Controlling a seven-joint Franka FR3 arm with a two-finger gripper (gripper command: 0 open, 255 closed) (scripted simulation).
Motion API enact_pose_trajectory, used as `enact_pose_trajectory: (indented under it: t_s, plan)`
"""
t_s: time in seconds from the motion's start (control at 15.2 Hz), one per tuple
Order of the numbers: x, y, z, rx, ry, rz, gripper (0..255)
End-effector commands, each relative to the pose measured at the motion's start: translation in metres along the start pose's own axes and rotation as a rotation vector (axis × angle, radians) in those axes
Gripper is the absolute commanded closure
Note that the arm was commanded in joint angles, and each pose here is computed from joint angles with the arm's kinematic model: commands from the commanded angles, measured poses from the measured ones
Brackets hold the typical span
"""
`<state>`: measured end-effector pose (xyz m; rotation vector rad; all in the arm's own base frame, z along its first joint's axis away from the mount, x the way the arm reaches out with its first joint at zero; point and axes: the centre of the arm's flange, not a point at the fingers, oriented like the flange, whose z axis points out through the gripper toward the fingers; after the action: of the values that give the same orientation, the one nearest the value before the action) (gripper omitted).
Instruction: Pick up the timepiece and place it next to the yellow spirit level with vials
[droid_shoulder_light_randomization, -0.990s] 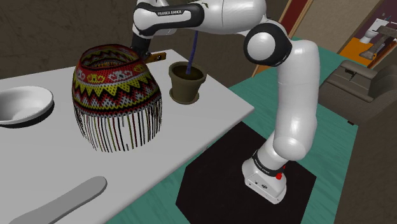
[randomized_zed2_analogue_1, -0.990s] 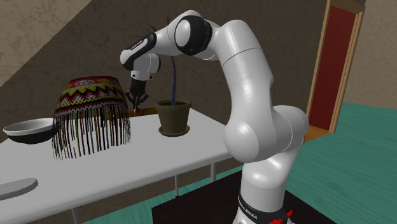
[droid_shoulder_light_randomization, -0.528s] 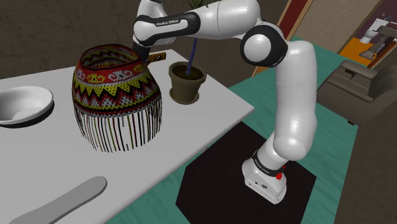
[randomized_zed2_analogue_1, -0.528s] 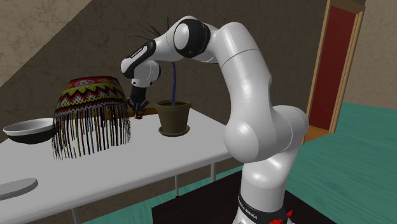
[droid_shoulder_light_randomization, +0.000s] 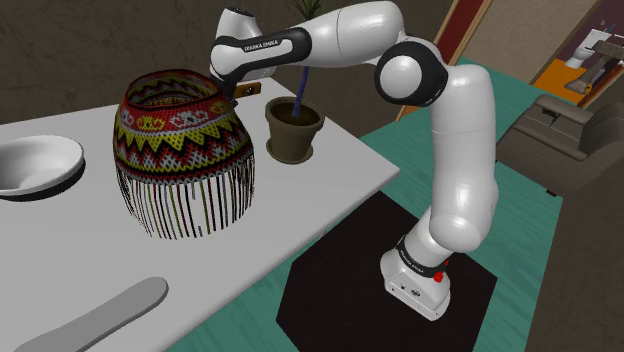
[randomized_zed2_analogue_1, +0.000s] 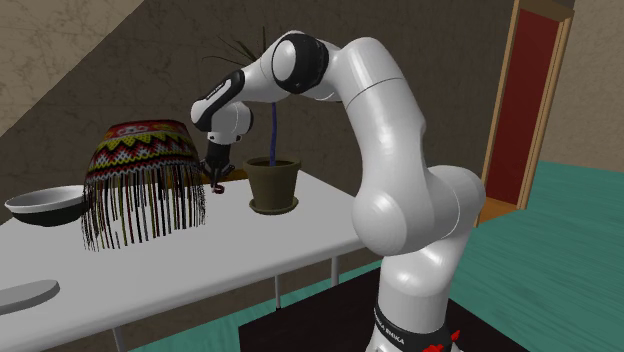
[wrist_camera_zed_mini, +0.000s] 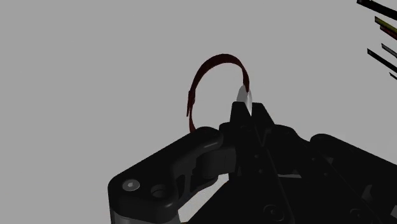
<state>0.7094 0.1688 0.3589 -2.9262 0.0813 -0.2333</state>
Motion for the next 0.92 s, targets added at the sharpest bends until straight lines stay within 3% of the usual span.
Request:
enact_pose_trajectory:
  t_s: [0.0,0.2,0.26,0.59,0.86]
  plan:
    - [0.0,0.0,0.0,0.0,0.0,0.0,255]
    - [0.0,0.0,0.0,0.0,0.0,0.0,255]
    - [0.0,0.0,0.0,0.0,0.0,0.0,0]
    - [0.0,0.0,0.0,0.0,0.0,0.0,0]
    - [0.0,0.0,-0.05,0.0,0.0,0.0,0]
